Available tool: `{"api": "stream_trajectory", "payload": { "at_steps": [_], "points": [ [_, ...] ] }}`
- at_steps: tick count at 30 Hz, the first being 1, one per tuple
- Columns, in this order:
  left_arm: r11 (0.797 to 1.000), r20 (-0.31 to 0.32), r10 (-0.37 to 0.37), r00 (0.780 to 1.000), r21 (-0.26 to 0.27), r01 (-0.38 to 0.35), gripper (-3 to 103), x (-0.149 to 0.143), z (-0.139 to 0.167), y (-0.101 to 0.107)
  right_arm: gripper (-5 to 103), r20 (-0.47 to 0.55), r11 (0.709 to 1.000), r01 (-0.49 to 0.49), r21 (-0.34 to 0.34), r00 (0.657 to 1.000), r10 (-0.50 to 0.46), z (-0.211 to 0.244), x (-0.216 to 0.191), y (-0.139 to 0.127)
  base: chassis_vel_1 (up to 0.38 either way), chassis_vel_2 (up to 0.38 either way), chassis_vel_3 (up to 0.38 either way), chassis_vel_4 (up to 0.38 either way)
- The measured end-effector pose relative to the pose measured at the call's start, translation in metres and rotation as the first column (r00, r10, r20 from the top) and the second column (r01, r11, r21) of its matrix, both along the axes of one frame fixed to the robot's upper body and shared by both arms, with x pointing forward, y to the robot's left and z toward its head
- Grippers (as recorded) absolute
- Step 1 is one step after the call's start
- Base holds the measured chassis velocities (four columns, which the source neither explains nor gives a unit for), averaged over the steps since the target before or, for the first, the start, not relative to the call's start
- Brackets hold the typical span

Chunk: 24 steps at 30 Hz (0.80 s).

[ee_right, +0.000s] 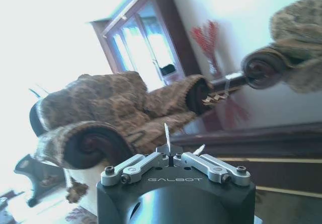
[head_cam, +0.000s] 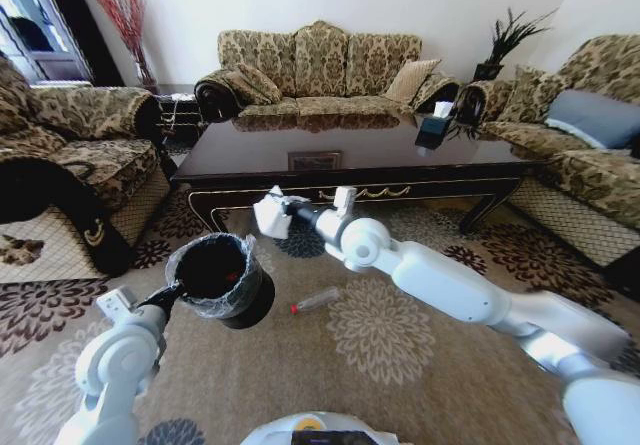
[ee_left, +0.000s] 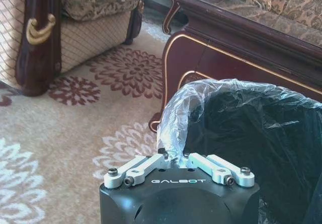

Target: Move to the front of the table and pick up the trash from the floor, then place it into the trash bin.

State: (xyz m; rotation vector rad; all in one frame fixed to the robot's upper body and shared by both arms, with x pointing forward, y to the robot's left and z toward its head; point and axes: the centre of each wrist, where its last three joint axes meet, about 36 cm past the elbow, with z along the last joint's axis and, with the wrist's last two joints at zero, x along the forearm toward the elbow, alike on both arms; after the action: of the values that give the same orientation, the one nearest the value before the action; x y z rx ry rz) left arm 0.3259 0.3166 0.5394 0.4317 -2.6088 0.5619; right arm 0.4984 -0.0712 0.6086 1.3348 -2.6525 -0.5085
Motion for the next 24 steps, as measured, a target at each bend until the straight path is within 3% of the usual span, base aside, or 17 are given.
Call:
{"api": "stream_trajectory", "payload": {
  "at_steps": [3,11,24],
  "points": [
    [1.0,-0.009,-0.011,1.0,-0.016,0.011,4,0.007,-0.001,0.002,0,0.032,0.998,-0.065,0.023,0.997,0.064,0.005,-0.003,0.023,0.0,0.0,0.0,0.0],
    [0.999,-0.023,-0.028,0.999,-0.032,0.028,4,0.017,-0.007,0.001,0,0.095,0.982,-0.182,0.051,0.98,0.176,0.016,-0.011,0.052,0.0,0.0,0.0,0.0],
    [0.999,0.019,-0.033,0.999,-0.024,0.033,4,0.018,0.004,0.002,0,0.076,0.983,-0.183,0.011,0.98,0.181,-0.046,-0.007,0.071,0.0,0.0,0.0,0.0]
  ]
}}
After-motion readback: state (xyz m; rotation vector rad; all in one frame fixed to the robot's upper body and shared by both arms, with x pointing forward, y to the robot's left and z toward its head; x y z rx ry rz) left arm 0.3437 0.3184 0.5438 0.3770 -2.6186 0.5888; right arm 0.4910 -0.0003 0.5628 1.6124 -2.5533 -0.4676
